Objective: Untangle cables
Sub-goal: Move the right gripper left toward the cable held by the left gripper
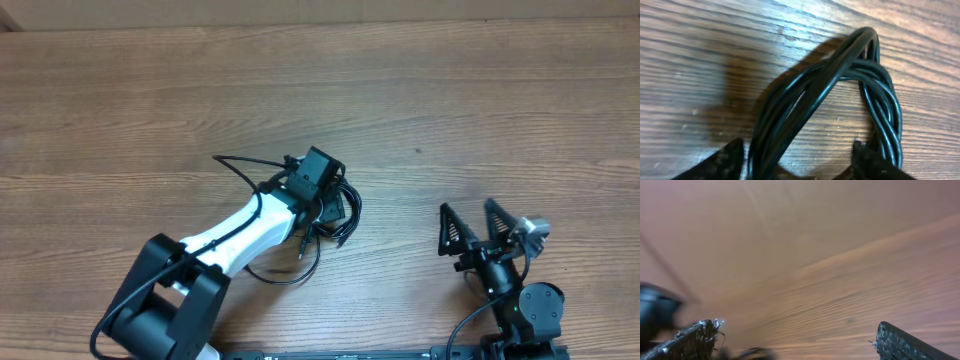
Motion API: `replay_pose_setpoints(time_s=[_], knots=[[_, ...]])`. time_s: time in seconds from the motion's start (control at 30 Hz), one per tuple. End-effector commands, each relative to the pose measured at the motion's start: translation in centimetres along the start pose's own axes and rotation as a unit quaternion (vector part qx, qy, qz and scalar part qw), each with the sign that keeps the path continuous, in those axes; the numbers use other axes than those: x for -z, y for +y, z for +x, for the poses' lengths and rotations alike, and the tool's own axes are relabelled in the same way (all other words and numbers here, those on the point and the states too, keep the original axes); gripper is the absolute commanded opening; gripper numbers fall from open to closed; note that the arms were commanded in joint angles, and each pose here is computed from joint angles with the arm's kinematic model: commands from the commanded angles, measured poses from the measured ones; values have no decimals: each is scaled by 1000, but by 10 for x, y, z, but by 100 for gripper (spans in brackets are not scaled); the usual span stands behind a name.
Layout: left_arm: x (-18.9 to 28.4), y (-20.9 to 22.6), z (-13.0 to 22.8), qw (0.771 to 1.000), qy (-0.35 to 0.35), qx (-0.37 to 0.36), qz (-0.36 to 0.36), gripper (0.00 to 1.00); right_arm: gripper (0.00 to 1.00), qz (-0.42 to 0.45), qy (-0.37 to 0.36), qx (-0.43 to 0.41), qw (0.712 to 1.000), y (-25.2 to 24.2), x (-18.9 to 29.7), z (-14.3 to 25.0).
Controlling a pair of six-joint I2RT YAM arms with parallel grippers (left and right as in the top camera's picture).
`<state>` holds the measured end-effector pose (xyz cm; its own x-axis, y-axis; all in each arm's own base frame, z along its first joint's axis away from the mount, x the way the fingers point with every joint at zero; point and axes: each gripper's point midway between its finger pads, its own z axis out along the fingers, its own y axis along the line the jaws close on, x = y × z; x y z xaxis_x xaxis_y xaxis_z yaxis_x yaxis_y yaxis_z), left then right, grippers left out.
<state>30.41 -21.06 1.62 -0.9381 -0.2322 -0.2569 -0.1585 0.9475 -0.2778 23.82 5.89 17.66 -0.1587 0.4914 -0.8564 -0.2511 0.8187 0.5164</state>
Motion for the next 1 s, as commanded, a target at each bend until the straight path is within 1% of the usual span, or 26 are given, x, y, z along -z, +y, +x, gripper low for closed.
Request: replay_pose_setpoints(time_s=[0.0, 0.07, 0.1, 0.2, 0.37, 0.47, 0.5, 0.6, 0.63, 0.7, 0.73, 0.87, 0.97], knots=[[-8, 8, 5, 1000, 4, -6, -16, 56, 100, -96, 71, -114, 986, 34, 4, 22], [-8, 8, 7, 1000, 5, -7, -16, 49, 100, -152, 116, -127, 973, 55, 12, 34], [-9, 9, 8, 1000, 6, -8, -17, 47, 100, -177, 136, -127, 966, 63, 17, 39], [-9, 12, 11, 1000, 10, -8, -21, 46, 100, -232, 183, -125, 947, 82, 30, 51], [-13, 16, 15, 999, 19, -7, -29, 47, 100, -300, 237, -121, 916, 103, 50, 64], [-19, 16, 18, 999, 27, -6, -28, 47, 100, -312, 247, -120, 909, 106, 54, 66], [-20, 16, 18, 999, 29, -5, -28, 41, 100, -312, 247, -120, 910, 106, 54, 66], [-22, 17, 17, 999, 31, -1, -24, 31, 100, -312, 247, -120, 910, 106, 54, 66], [-22, 17, 17, 999, 32, 1, -23, 24, 100, -312, 247, -120, 910, 106, 54, 66], [-22, 18, 16, 999, 36, 4, -19, 5, 100, -312, 247, -120, 909, 106, 54, 66], [-21, 17, 15, 999, 38, 7, -16, 4, 100, -312, 248, -122, 909, 106, 54, 66], [-18, 17, 15, 999, 48, 13, -5, 4, 100, -295, 268, -189, 897, 107, 54, 65], [-5, 12, 18, 998, 67, 1, 20, 4, 100, -300, 259, -165, 903, 107, 54, 64]])
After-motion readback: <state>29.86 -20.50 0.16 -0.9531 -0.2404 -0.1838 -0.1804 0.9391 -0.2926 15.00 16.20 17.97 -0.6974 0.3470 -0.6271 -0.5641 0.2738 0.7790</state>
